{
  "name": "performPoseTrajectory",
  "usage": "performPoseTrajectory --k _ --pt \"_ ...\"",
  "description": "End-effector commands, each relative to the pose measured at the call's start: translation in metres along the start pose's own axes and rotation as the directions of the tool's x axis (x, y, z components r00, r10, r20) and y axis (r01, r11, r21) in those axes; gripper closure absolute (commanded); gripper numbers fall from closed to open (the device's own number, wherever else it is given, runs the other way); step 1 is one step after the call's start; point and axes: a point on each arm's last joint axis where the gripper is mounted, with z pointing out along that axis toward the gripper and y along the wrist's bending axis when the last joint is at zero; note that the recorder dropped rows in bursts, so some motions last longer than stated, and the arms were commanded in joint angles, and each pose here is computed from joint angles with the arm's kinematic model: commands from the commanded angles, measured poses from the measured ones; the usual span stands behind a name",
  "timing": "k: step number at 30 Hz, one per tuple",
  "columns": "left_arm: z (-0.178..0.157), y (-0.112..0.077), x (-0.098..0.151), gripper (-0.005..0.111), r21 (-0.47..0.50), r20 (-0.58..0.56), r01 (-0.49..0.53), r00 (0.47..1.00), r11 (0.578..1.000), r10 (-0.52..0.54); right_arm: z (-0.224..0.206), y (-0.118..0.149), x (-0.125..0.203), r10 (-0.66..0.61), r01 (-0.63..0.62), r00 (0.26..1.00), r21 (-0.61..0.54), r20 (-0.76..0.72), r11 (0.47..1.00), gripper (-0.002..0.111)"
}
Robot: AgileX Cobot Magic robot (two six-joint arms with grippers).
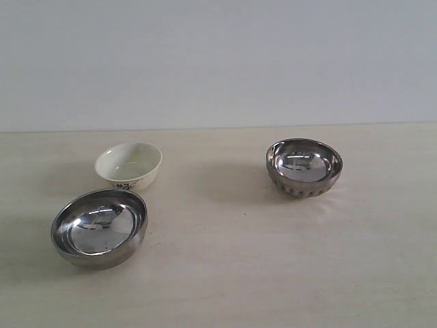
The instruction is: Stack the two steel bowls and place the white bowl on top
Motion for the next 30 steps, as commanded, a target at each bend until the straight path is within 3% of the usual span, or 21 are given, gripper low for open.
performPoseTrajectory --k 1,6,9,12,15,20,24,30 --pt "0.000 0.000 0.001 0.103 -0.003 0.002 0.000 1.000 1.000 0.000 -0.001 0.004 -0.008 0.003 0.002 0.995 -0.047 0.096 0.999 0.108" --pt "0.000 0.000 0.001 0.103 -0.003 0.002 0.000 1.000 1.000 0.000 -0.002 0.008 -0.014 0.015 -0.002 0.988 -0.083 0.155 0.997 0.108" --pt "0.000 0.000 0.001 0.103 -0.003 0.002 0.000 1.000 1.000 0.000 -0.003 0.011 -0.020 -0.072 0.098 0.971 -0.105 0.230 0.990 0.108" --pt "0.000 0.000 0.001 0.103 -0.003 0.002 0.000 1.000 1.000 0.000 -0.012 0.037 -0.039 -0.206 0.254 0.932 -0.132 0.297 0.958 0.108" --pt "0.000 0.000 0.001 0.103 -0.003 0.002 0.000 1.000 1.000 0.000 -0.007 0.065 -0.060 -0.262 0.303 0.926 -0.122 0.271 0.945 0.108" --pt "0.000 0.000 0.001 0.103 -0.003 0.002 0.000 1.000 1.000 0.000 0.032 0.116 -0.093 -0.424 0.436 0.897 -0.092 0.123 0.895 0.108" --pt "0.000 0.000 0.001 0.103 -0.003 0.002 0.000 1.000 1.000 0.000 0.080 0.154 -0.103 -0.537 0.525 0.840 -0.128 -0.082 0.841 0.107" --pt "0.000 0.000 0.001 0.103 -0.003 0.002 0.000 1.000 1.000 0.000 0.160 0.188 -0.080 -0.594 0.554 0.718 -0.219 -0.364 0.803 0.077"
